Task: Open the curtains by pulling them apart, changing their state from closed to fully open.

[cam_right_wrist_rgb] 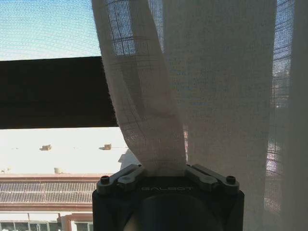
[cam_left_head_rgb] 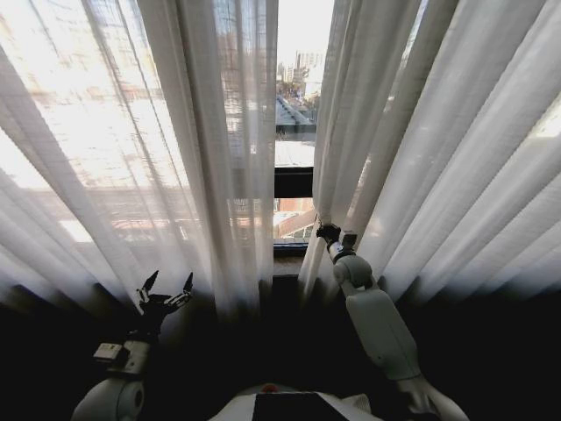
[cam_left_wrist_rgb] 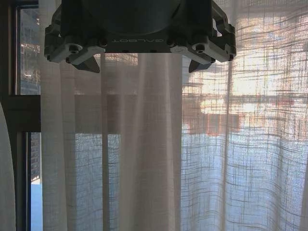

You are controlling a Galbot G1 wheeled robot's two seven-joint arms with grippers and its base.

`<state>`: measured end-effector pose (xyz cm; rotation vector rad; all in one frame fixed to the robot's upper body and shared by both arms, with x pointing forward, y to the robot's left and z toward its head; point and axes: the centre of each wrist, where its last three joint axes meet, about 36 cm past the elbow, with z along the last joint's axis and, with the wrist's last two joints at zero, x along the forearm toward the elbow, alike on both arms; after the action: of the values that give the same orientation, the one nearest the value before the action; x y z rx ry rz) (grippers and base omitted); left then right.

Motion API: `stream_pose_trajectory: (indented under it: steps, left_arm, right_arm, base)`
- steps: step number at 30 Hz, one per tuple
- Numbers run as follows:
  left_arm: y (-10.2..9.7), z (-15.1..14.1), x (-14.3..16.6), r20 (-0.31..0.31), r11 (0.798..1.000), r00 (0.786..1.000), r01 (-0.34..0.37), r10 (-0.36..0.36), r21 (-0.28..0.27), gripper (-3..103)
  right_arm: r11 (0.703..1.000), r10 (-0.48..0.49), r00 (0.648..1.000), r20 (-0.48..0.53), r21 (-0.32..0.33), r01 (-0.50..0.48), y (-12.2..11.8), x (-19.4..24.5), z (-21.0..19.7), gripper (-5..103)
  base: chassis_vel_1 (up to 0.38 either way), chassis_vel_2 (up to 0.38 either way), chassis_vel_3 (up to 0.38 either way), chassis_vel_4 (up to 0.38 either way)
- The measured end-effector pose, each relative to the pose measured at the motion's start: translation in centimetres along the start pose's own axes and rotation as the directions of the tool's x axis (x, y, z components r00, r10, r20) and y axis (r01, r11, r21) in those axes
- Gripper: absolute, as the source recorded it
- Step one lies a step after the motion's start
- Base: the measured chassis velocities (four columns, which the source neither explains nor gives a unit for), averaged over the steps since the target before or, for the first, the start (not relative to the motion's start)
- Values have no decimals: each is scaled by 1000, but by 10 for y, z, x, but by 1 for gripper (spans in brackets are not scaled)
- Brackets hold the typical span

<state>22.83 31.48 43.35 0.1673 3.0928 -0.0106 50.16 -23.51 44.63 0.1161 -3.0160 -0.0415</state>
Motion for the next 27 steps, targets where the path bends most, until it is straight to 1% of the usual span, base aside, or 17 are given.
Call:
stream_pose_trajectory:
  steps: [5,12,21,27]
  left_arm:
    - [1,1,0,-2,1000,1000,0,0,-1,100]
    - [1,2,0,-4,1000,1000,0,0,0,100]
    - [0,2,0,-2,1000,1000,-1,1,0,100]
    - [0,2,1,-3,1000,1000,-1,1,-1,100]
  right_arm:
    - [1000,0,1000,-1,-2,0,0,0,-1,0]
    - [1000,0,1000,-2,-3,0,-1,1,0,0]
    - [1000,4,1000,2,-1,-4,-3,1,-2,0]
    - [1000,5,1000,3,-3,-5,-4,1,-2,0]
  base:
    - [-11,-9,6,9]
    - [-99,-118,110,101]
    - [-255,-219,252,237]
    - [-312,-326,309,322]
